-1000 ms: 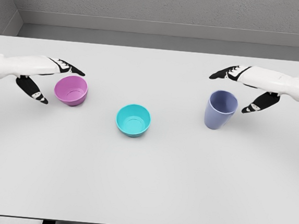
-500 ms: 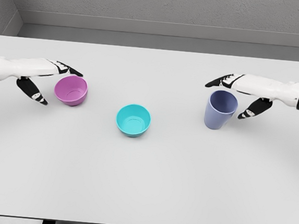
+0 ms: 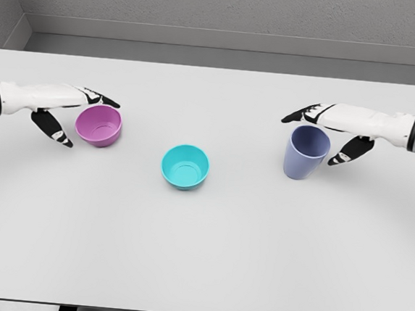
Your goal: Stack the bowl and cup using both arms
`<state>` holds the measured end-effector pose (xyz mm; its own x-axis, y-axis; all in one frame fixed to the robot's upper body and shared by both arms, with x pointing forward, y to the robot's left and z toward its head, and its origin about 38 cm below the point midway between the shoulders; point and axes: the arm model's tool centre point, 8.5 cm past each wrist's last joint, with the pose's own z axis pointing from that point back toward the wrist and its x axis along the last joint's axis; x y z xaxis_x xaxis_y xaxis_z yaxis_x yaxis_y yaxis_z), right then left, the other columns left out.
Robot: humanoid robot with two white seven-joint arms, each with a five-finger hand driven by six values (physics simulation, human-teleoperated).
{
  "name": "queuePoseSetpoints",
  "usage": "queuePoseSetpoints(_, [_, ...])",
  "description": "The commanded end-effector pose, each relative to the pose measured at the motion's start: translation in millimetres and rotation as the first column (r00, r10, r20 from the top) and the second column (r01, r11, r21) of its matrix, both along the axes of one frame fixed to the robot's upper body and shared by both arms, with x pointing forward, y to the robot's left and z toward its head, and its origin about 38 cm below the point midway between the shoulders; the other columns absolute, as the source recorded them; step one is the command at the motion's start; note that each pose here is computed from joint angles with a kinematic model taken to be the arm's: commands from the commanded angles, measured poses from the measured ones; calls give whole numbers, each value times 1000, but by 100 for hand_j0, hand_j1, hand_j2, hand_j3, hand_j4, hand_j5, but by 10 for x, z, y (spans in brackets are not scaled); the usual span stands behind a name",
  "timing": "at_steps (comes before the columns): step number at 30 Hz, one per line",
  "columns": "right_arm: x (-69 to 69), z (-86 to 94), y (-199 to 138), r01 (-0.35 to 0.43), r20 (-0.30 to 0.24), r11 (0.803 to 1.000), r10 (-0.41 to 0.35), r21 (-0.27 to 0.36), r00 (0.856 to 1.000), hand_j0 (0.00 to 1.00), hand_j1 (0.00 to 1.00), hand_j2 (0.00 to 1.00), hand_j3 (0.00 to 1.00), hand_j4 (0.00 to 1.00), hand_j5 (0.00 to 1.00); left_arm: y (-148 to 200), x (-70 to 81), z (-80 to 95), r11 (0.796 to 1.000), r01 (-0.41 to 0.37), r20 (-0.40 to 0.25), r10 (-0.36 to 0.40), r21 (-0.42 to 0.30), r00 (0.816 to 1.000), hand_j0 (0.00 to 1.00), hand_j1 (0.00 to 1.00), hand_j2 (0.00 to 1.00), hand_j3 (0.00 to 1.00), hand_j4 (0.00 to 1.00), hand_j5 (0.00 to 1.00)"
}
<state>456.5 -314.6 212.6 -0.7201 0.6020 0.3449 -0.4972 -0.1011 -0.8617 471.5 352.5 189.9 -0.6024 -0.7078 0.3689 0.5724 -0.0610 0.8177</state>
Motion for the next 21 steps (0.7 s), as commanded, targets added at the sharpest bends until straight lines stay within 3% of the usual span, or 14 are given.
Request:
queuePoseSetpoints(1, [-1, 5, 24, -3, -1, 1000, 3, 7, 1000, 100, 100, 100, 100, 100, 100, -17, 8, 5, 1000, -5, -2, 5, -17, 1000, 100, 100, 100, 100, 100, 100])
queuePoseSetpoints(5, [-19, -63, 35, -10, -15, 1000, 10, -9, 1000, 100, 100, 100, 100, 100, 100, -18, 3, -15, 1000, -5, -7, 5, -17, 1000, 100, 100, 100, 100, 100, 100])
queuePoseSetpoints(21, [-8, -59, 79, -17, -12, 1000, 17, -4, 1000, 100, 100, 100, 100, 100, 100, 1, 14, -16, 999, -22, 1, 22, -38, 1000, 100, 100, 100, 100, 100, 100])
